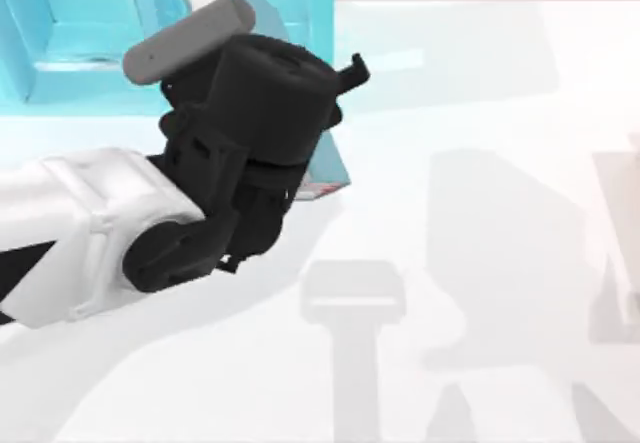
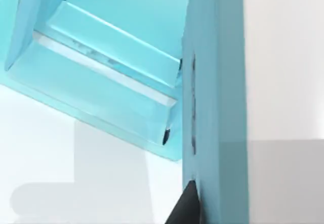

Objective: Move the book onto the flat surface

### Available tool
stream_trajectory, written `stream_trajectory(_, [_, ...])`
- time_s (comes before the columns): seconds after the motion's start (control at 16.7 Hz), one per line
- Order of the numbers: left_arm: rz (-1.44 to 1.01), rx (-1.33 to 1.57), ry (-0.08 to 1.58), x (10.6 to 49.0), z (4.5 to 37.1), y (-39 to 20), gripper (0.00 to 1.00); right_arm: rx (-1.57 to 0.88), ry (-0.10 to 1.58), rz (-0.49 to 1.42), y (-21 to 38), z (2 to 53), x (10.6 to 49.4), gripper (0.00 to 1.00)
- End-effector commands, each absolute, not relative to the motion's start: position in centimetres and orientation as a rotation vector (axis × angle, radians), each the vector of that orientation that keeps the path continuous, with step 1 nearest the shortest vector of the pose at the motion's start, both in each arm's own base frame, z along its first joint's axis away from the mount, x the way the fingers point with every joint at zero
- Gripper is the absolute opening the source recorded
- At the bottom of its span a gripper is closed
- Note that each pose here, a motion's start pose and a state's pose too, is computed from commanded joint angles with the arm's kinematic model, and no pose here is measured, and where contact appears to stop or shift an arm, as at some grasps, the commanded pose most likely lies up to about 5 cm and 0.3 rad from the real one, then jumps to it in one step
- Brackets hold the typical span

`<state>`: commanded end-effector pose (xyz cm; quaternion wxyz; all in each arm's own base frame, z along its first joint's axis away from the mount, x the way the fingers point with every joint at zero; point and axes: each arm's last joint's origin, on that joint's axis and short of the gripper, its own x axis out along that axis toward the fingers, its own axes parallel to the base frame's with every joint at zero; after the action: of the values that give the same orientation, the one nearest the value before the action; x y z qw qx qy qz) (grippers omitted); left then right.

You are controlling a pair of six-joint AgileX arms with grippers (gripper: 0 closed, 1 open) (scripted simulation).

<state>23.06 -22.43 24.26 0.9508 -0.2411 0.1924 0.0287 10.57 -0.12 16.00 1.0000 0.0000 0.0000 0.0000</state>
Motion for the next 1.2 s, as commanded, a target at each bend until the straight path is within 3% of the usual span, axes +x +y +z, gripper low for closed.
stream_trajectory(0.42, [0.308,-0.858,0.467,18.6,20.0,-28.4,0.00,0.000,0.000,0.000,-0.1,16.0,10.6,1.00])
stream_trajectory(0.78, [0.435,-1.143,0.335,13.1,16.9,-32.2,0.00,0.000,0.000,0.000,-0.1,16.0,10.6,1.00])
stream_trajectory(1.2, [0.375,-1.423,0.169,7.3,14.4,-34.6,0.00,0.000,0.000,0.000,-0.1,16.0,10.6,1.00])
